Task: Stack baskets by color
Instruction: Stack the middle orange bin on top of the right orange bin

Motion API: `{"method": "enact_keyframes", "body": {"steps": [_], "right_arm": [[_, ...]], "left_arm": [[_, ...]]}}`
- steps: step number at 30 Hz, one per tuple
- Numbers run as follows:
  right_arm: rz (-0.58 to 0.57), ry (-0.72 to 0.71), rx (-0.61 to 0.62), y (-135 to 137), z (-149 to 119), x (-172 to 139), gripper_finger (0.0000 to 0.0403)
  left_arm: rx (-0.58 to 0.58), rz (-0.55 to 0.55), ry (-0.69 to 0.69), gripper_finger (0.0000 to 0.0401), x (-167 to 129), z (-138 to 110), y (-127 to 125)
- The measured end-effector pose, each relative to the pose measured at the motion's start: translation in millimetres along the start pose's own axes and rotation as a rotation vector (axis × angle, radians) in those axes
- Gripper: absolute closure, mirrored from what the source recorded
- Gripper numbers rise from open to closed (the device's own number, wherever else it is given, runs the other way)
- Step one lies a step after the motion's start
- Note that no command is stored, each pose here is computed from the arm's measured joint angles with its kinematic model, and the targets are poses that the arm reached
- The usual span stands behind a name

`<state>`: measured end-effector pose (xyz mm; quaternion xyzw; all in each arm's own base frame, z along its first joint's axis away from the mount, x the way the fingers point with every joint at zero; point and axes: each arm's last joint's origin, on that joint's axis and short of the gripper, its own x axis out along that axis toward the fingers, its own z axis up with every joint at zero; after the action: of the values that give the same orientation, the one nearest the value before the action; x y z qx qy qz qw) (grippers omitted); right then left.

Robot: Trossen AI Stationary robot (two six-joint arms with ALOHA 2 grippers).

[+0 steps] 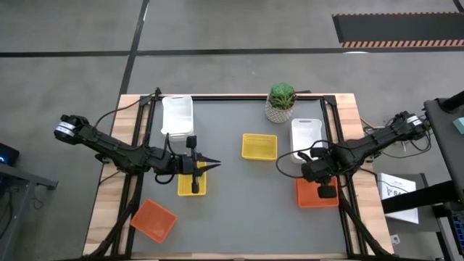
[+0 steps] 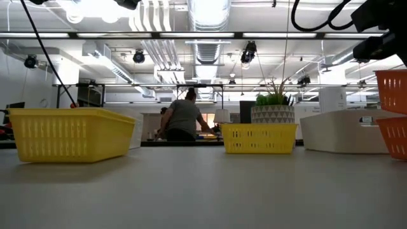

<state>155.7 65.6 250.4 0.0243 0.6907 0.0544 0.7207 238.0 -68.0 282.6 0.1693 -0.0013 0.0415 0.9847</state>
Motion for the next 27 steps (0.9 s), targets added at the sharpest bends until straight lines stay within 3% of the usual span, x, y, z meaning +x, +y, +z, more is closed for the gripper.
{"method": "enact_keyframes", "body": {"steps": [13,27], "right_arm": [[-0.011,0.023,0.003,0,5,12,0.0390],[-0.014,0.027,0.004,1,7,10,0.0289]], "left_arm": [[0.000,0.000,0.001,0.0384,0,0,0],[0.000,-0.001,0.001,0.0384,0,0,0]]}}
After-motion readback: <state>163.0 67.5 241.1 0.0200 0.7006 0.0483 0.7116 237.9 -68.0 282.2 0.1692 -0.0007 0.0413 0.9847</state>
